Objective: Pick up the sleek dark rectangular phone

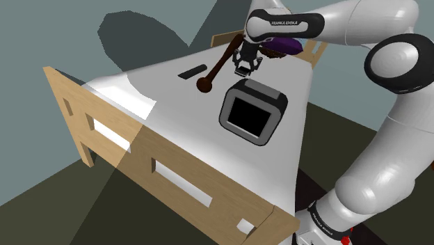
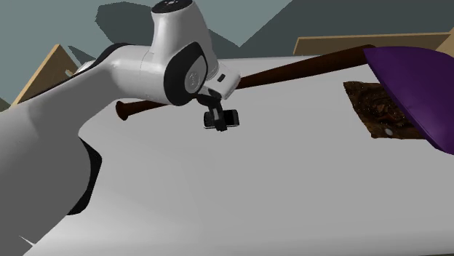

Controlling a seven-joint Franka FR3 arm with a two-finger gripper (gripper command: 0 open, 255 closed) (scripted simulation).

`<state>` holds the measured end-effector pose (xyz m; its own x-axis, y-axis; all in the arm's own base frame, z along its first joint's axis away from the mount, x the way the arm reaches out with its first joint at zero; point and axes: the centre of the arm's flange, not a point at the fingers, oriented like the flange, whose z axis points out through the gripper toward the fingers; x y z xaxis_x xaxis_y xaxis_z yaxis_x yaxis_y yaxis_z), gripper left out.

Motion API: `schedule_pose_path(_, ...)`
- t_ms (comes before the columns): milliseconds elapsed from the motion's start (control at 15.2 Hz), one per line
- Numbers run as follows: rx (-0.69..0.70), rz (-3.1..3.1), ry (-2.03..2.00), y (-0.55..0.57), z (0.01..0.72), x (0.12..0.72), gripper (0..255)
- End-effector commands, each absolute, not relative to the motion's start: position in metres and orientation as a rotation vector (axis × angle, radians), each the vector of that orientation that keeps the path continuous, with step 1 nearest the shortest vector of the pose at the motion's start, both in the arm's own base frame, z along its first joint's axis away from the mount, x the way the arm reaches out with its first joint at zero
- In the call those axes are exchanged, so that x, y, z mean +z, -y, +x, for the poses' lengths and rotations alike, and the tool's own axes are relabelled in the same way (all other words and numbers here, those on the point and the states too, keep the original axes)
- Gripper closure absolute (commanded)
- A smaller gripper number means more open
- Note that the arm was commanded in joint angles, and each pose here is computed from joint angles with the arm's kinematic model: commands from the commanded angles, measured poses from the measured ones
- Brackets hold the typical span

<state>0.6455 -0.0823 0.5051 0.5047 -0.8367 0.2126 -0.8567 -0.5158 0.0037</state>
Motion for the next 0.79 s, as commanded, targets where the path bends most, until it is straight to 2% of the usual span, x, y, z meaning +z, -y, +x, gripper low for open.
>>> schedule_pose_path(0, 0.280, 2.630, 1.486, 0.083, 0.646, 0.517, 255)
schedule_pose_path(726, 0.280, 2.630, 1.486, 0.083, 0.646, 0.566, 255)
